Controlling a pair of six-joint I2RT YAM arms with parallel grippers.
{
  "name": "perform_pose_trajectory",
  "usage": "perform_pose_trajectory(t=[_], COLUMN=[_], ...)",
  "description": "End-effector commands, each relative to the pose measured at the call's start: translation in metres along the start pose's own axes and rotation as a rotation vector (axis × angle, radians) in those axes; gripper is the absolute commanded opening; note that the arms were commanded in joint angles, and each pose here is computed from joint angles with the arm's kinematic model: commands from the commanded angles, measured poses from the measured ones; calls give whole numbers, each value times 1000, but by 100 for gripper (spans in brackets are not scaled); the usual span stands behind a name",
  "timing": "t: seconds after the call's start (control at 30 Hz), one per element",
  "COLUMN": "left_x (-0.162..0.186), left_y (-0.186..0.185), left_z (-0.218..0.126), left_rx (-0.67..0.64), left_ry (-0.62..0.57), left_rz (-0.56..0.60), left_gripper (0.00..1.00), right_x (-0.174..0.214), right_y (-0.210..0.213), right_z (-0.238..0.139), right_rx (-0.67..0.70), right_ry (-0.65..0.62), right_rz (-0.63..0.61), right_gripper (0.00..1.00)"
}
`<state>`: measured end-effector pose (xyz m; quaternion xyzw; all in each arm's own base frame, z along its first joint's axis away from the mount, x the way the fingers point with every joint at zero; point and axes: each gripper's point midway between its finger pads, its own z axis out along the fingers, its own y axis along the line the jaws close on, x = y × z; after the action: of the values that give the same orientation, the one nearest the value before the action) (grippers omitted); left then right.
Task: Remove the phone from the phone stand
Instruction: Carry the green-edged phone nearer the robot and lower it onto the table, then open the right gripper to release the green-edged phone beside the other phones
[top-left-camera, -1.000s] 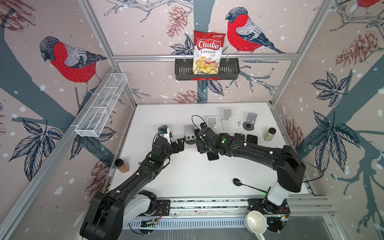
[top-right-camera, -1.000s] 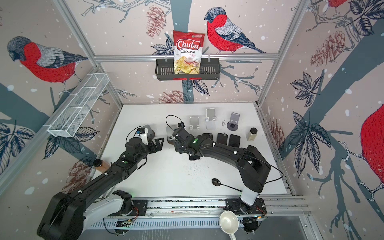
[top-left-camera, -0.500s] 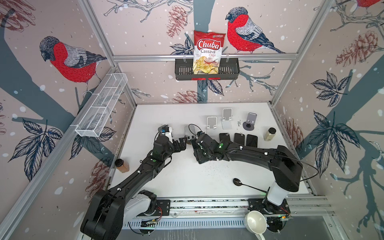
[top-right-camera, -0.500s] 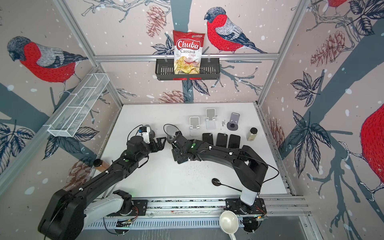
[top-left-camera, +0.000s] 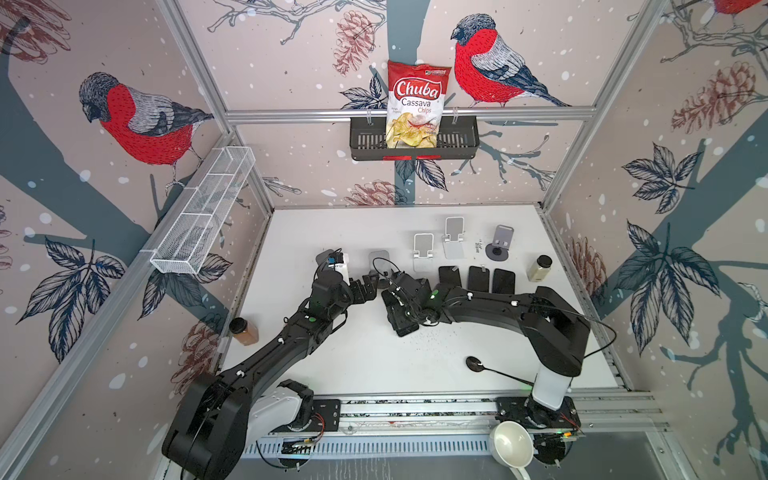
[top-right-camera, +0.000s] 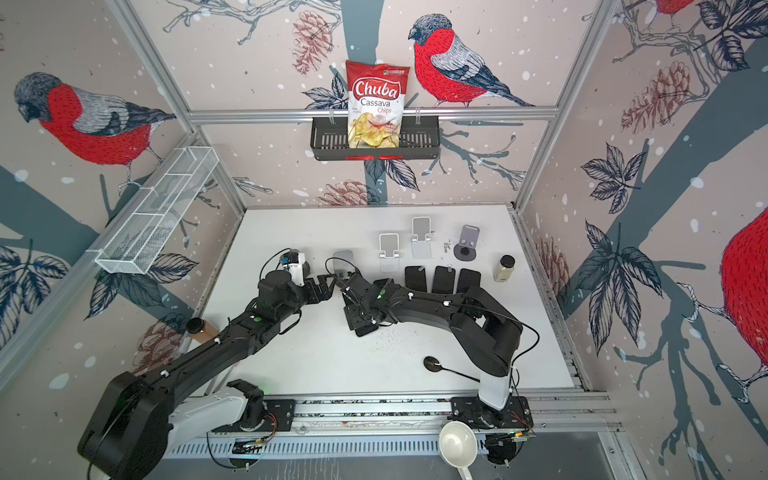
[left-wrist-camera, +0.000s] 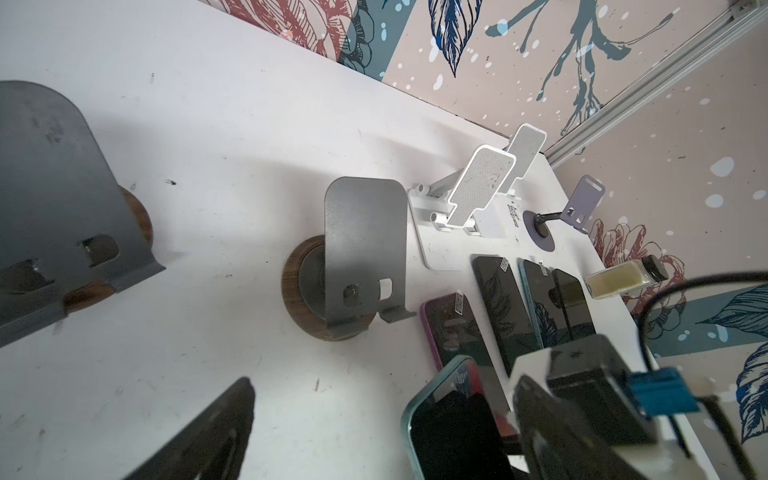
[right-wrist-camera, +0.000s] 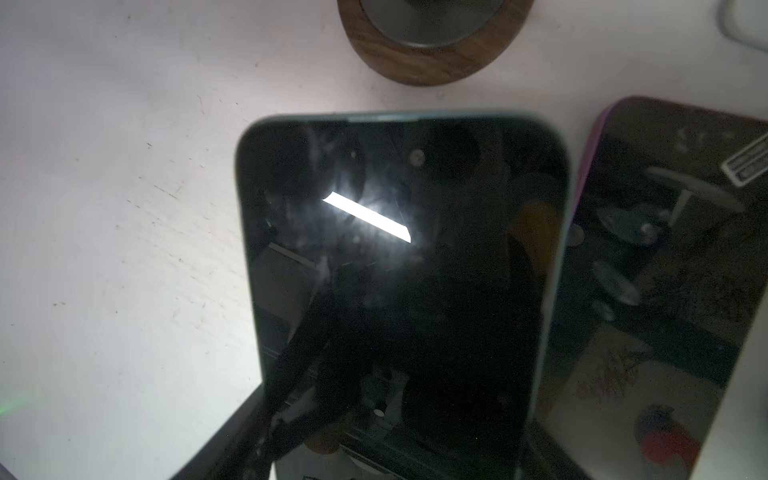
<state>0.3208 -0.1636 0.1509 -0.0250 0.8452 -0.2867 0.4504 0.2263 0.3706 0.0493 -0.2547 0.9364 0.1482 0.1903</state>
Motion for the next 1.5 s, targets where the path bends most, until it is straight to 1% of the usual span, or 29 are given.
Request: perform_pose_trajectory(t=[0.0, 0.17, 0.27, 0.63, 0.77, 0.93, 1.17, 1.47], left_x=[-6, 7, 13, 5, -2, -8, -8, -5], left_y=[-6, -2, 0, -4, -7, -9, -10, -7], left_z=[3, 8, 8, 4, 0, -4, -8, -8], left_rx=[10, -41, -43, -34, -22, -20, -12, -21], left_ry=[-19, 37, 47, 17, -10, -37, -44, -39], left_rz=[18, 44, 40, 59, 51, 50, 44, 50], left_gripper=[96, 96, 96, 96, 96, 96, 96, 96], right_x=[1, 2, 2, 6, 8, 11, 18, 23], right_y=[4, 4, 3, 3, 2, 1, 0, 1], right_z=[6, 10, 13, 25, 27, 29, 34, 40], right_rx=[-14, -13, -9, -20, -12, 3, 44, 59], right_ry=[11, 22, 33, 54, 66, 85, 112, 124], right_rz=[8, 7, 9, 9, 1, -4, -22, -24], right_gripper=[71, 71, 71, 72, 72, 74, 77, 77])
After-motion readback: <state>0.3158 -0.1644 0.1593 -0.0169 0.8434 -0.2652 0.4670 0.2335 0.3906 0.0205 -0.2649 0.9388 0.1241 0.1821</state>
